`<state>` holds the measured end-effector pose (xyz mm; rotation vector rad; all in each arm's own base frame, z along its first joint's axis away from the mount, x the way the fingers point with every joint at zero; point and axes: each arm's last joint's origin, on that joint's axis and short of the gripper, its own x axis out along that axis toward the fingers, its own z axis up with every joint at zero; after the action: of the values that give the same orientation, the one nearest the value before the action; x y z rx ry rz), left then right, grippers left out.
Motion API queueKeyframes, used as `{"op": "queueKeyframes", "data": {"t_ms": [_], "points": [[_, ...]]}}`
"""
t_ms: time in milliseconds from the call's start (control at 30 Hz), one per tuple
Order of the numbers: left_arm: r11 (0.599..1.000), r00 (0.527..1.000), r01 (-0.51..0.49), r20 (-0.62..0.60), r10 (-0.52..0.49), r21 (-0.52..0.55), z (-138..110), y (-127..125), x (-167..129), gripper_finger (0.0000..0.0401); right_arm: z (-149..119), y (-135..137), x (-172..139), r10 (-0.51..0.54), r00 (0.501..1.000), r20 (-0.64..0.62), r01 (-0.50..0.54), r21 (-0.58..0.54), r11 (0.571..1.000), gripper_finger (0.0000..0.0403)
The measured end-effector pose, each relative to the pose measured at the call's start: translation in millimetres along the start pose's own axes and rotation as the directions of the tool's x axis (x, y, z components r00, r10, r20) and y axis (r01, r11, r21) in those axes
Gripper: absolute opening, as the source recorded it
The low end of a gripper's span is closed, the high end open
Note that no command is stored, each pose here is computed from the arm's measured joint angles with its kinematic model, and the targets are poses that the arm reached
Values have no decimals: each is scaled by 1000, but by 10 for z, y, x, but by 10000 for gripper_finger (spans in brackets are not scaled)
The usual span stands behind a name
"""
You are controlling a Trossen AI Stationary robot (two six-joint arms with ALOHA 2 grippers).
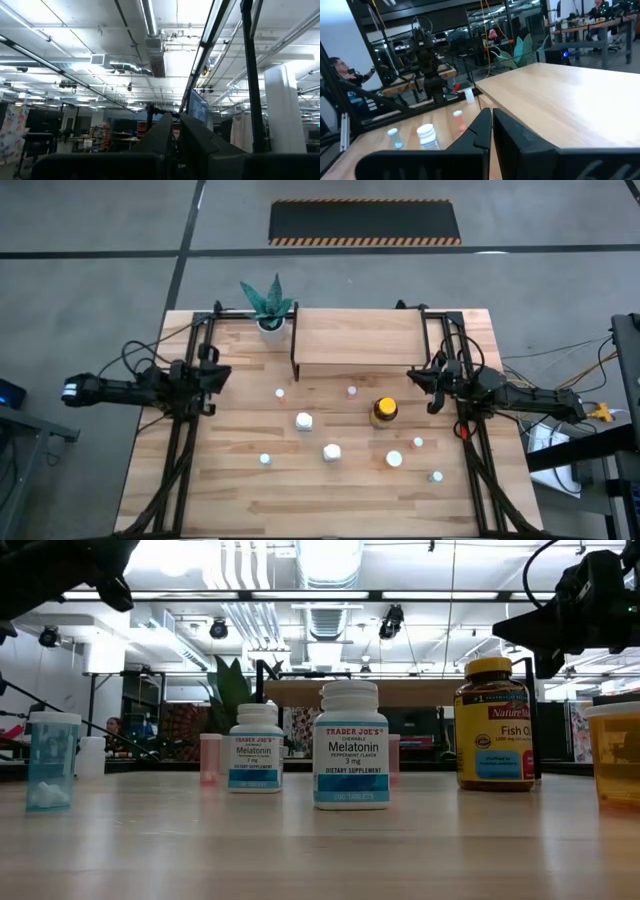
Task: Pick and place medicine bottles onto shelf by color
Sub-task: Put the yellow medicine bottle on the shelf
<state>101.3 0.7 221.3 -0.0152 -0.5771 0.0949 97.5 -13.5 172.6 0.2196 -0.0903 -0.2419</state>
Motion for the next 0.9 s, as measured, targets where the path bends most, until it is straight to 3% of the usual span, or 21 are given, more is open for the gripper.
{"op": "queueKeyframes", "data": {"t_ms": [200, 367, 467, 700, 900], "points": [[992, 999, -10, 50, 4, 124, 56, 1, 7, 19, 48, 13, -1, 19, 999, 48, -22, 52, 998, 9], [984, 987, -39, 159, 11, 173, 158, 6, -4, 19, 217, 80, -16, 157, 966, 205, -150, -50, 987, 9], [985, 987, -38, 161, 11, 169, 160, 6, -5, 19, 312, 112, -31, 219, 930, 294, -194, -113, 975, 9], [985, 992, -32, 128, 9, 172, 115, 3, 17, 19, 352, 125, -20, 227, 925, 303, -179, -180, 967, 9], [984, 994, -27, 106, 9, 175, 85, 0, 31, 19, 550, 164, -49, 233, 910, 342, -165, -216, 962, 9]]}}
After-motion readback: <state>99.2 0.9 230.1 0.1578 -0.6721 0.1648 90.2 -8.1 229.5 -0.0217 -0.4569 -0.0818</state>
